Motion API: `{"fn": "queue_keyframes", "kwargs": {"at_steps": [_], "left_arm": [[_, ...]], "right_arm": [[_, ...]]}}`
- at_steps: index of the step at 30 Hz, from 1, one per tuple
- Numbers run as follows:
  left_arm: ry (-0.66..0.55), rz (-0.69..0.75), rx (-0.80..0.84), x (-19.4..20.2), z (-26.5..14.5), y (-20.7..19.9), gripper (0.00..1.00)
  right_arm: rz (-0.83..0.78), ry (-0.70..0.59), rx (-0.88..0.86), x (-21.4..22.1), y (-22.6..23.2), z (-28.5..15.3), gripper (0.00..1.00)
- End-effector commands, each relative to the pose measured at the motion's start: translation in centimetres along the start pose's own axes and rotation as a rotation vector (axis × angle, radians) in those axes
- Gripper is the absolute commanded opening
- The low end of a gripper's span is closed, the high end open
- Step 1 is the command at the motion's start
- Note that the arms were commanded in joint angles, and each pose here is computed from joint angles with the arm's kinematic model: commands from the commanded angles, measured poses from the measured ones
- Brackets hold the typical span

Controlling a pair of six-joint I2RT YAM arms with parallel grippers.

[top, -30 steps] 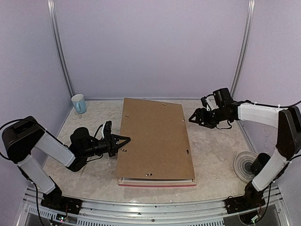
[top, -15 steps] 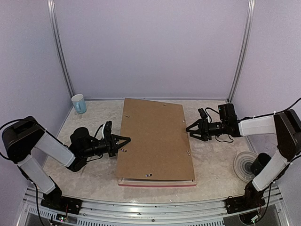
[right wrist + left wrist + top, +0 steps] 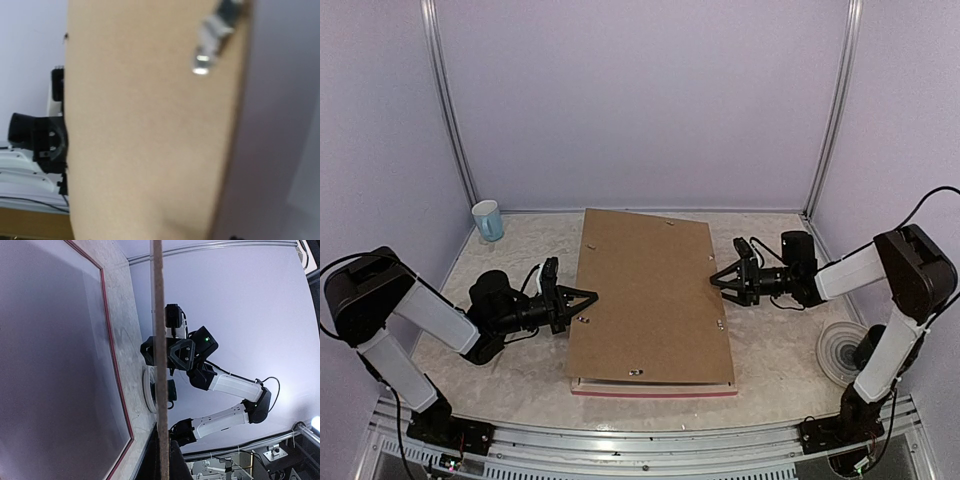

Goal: Put the photo into the frame
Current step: Pass from the left arm to the right

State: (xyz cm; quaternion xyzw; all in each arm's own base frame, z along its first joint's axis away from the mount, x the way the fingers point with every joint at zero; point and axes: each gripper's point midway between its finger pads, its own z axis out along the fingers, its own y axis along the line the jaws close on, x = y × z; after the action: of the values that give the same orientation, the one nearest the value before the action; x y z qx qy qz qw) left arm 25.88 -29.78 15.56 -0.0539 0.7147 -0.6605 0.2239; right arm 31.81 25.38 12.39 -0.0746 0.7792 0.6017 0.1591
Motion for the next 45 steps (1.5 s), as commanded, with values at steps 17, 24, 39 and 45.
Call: {"fn": "queue_keyframes", "kwargs": {"at_steps": [17, 24, 39, 45], "left_arm": [[-0.015, 0.079, 0.137, -0.8, 0.4, -3.9, 0.00], [-0.011, 0.074, 0.137, -0.6, 0.3, -3.7, 0.00], [-0.010, 0.069, 0.134, -0.4, 0.1, -3.3, 0.00], [-0.013, 0.064, 0.134, -0.5, -0.1, -3.1, 0.00]], "right_arm": [[0.009, 0.083, -0.176, 2.0, 2.2, 2.8, 0.46], [0.027, 0.113, -0.182, 2.6, 2.1, 3.4, 0.44], [0.041, 0.152, -0.201, 3.1, 2.5, 3.4, 0.22], [0.039, 0.151, -0.213, 3.0, 3.1, 3.3, 0.16]]}}
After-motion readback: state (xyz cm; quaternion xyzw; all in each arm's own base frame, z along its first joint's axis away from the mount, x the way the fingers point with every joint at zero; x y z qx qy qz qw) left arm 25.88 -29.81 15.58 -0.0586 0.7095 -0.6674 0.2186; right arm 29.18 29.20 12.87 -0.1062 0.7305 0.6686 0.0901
